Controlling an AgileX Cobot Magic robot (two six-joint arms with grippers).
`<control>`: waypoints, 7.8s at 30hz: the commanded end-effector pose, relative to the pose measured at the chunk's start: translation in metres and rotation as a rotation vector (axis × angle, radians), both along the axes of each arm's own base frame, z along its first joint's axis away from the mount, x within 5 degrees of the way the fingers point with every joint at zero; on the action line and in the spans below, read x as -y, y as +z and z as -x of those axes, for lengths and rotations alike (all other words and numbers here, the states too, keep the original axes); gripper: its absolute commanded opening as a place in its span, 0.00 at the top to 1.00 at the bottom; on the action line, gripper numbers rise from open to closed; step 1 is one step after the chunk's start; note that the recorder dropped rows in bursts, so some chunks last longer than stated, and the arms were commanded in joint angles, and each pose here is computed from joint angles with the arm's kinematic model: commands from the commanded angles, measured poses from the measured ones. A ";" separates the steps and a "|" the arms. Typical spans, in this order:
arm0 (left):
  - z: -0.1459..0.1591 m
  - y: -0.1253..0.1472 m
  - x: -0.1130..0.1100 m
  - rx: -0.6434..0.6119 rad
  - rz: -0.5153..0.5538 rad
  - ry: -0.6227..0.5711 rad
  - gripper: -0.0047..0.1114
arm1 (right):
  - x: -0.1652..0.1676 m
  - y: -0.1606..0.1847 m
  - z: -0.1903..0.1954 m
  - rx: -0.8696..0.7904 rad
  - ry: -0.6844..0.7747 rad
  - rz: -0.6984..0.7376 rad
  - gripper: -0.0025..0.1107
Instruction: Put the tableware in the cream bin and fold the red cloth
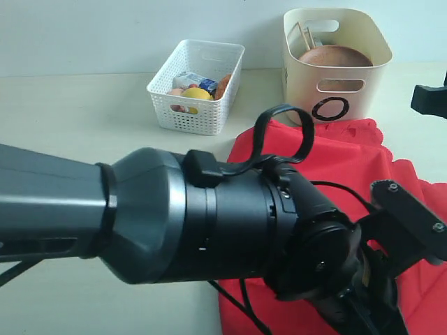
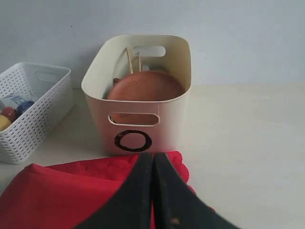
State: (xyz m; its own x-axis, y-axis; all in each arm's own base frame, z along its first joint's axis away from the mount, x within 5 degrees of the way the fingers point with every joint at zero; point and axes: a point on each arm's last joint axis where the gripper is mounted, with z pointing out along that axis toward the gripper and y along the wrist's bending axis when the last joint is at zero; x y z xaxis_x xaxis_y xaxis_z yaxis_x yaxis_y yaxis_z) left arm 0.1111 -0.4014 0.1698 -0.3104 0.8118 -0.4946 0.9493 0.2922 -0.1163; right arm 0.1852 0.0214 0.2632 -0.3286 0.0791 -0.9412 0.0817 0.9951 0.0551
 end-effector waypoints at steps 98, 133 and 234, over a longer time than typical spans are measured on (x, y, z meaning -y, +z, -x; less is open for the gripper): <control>-0.023 0.148 -0.305 0.569 0.599 0.660 0.96 | -0.008 -0.101 -0.109 -0.536 0.285 -0.154 0.98; -0.023 0.147 -0.305 0.564 0.592 0.661 0.96 | 0.085 -0.209 -0.099 -0.824 -0.320 0.267 0.98; -0.025 0.146 -0.303 0.567 0.604 0.662 0.96 | 0.145 0.036 -0.133 -0.090 -0.406 0.079 0.98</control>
